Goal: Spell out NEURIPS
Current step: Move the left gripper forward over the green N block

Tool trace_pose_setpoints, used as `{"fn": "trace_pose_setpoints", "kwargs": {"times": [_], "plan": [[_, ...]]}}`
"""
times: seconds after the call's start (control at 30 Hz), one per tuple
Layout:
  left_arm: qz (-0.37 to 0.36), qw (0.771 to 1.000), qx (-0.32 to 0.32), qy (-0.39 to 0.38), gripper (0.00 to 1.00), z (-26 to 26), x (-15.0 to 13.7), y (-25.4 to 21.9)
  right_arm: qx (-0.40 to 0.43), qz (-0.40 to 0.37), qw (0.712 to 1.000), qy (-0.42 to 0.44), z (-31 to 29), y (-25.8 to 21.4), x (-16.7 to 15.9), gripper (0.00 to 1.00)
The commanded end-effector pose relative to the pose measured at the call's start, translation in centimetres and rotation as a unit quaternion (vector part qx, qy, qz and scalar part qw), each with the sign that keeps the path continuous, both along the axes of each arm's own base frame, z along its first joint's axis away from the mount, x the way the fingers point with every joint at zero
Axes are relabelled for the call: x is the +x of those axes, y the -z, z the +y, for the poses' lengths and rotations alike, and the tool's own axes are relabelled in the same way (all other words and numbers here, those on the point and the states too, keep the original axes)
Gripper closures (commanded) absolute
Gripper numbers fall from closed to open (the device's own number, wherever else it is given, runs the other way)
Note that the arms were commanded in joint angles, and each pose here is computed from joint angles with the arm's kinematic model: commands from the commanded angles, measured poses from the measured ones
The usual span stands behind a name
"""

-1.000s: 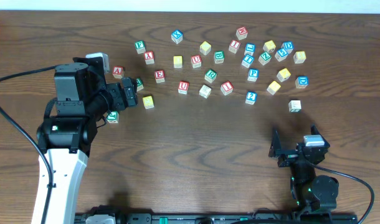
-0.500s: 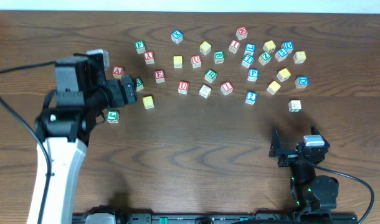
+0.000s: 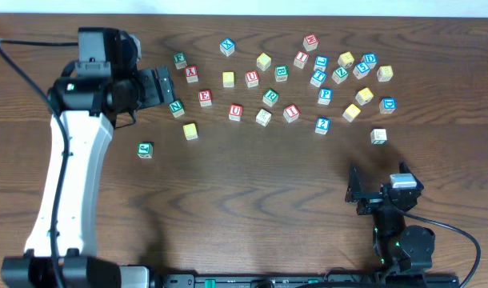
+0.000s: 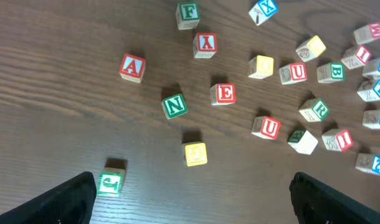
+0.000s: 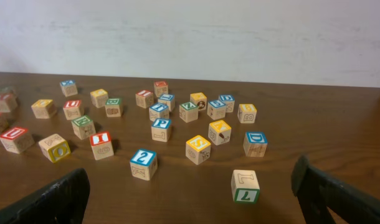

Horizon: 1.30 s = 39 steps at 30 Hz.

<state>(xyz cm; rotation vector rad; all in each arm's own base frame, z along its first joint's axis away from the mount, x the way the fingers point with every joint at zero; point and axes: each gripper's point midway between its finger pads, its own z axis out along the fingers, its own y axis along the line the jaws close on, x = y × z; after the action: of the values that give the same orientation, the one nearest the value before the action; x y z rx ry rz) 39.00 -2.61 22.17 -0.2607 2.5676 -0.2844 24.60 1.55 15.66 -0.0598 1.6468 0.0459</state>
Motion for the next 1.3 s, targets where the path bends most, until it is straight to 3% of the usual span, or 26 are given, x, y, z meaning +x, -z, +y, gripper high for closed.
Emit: {"fn": "trace_pose_setpoints", "kwargs": {"times": [0.0,0.37,0.67,1.27], "plan": [[0.015,0.998,-0.023,-0.048,0.02,0.3,1.4,0.3,0.007,0.001,1.0,0.005,-0.2,0.1,0.0,0.01],[0.069,0.993,-0.038,-0.089,0.02,0.4,3.7,3.3,0.007,0.001,1.0,0.005,-0.2,0.1,0.0,0.01],[0.098,0.989,0.026,-0.106,0.02,0.2,4.4,6.2,0.007,0.001,1.0,0.005,-0.2,0.1,0.0,0.01],[0.156,0.982,0.038,-0.102,0.02,-0.1,5.0,11.6,0.007,0.001,1.0,0.005,-0.2,0.1,0.0,0.01]]}}
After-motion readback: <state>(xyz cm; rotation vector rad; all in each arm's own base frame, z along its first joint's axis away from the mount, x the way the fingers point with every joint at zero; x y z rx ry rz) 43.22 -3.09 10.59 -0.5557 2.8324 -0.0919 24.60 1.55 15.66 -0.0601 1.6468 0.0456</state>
